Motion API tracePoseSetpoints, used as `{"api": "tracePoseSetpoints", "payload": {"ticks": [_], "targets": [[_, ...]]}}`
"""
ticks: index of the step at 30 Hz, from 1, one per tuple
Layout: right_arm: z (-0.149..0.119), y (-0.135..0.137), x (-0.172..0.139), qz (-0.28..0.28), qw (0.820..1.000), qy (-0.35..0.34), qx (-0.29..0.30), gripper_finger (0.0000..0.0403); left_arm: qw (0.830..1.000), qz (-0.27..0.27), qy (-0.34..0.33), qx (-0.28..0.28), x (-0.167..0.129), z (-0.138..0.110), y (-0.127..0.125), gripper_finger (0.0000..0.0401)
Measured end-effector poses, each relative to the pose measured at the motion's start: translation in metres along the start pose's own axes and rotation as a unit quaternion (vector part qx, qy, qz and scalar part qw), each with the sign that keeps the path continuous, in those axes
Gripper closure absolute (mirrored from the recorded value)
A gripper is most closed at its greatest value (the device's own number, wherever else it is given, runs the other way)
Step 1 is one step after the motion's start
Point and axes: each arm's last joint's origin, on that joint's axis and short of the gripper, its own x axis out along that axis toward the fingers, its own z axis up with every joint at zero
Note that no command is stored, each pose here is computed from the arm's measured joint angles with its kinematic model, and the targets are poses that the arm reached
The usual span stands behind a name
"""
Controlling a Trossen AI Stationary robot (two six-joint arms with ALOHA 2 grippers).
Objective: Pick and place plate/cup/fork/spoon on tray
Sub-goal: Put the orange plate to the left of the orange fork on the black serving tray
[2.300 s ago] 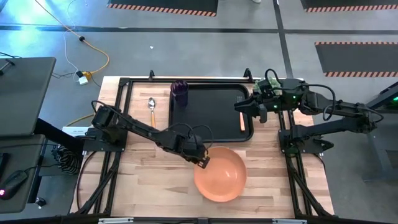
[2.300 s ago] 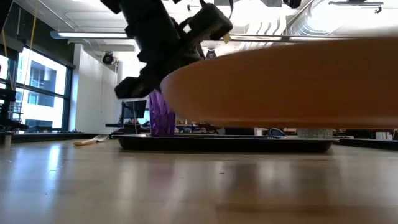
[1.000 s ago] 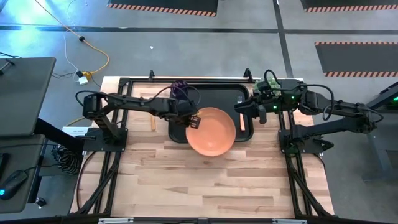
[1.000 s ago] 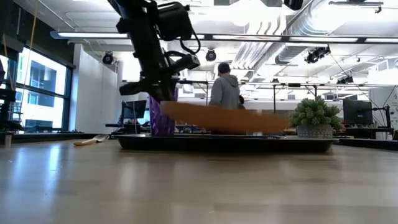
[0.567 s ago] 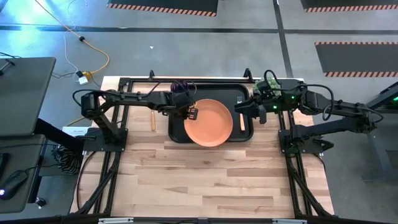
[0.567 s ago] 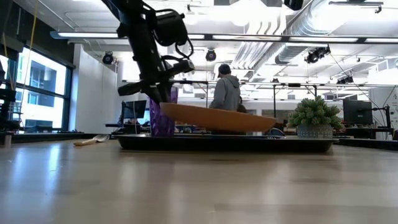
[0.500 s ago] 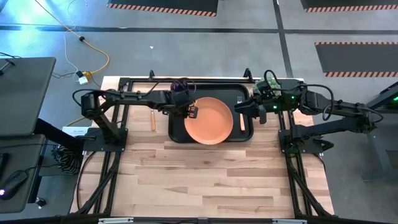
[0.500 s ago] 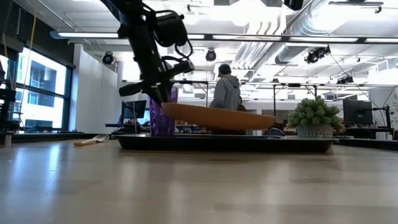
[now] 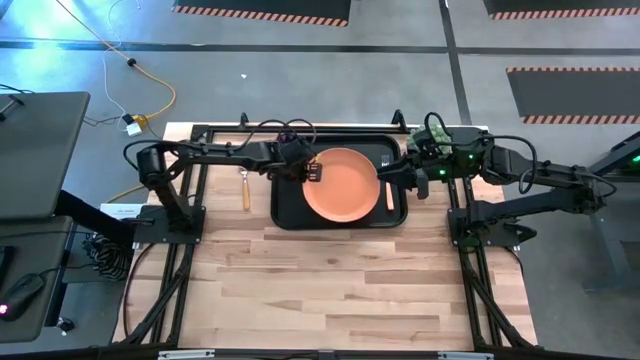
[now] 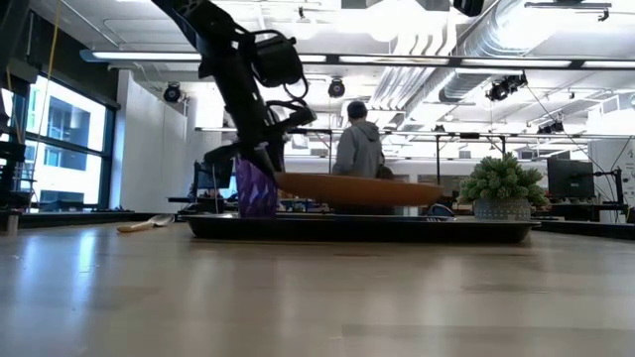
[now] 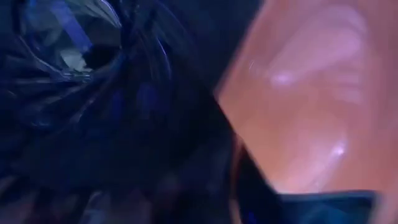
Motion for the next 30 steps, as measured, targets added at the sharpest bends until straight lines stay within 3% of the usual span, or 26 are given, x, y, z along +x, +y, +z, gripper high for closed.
{"api": "tracePoseSetpoints", "payload": {"ticks": [25, 30], "targets": [[0.0, 0.0, 0.0, -0.003, 1.0, -0.003, -0.002, 0.0268, 1.0, 0.001, -0.006, 0.014, 0.0, -0.001, -0.001, 0.04], [0.0, 0.0, 0.0, -0.003, 1.0, -0.003, -0.001, 0.0268, 1.0, -0.007, -0.009, 0.019, -0.008, 0.002, -0.011, 0.04]]}}
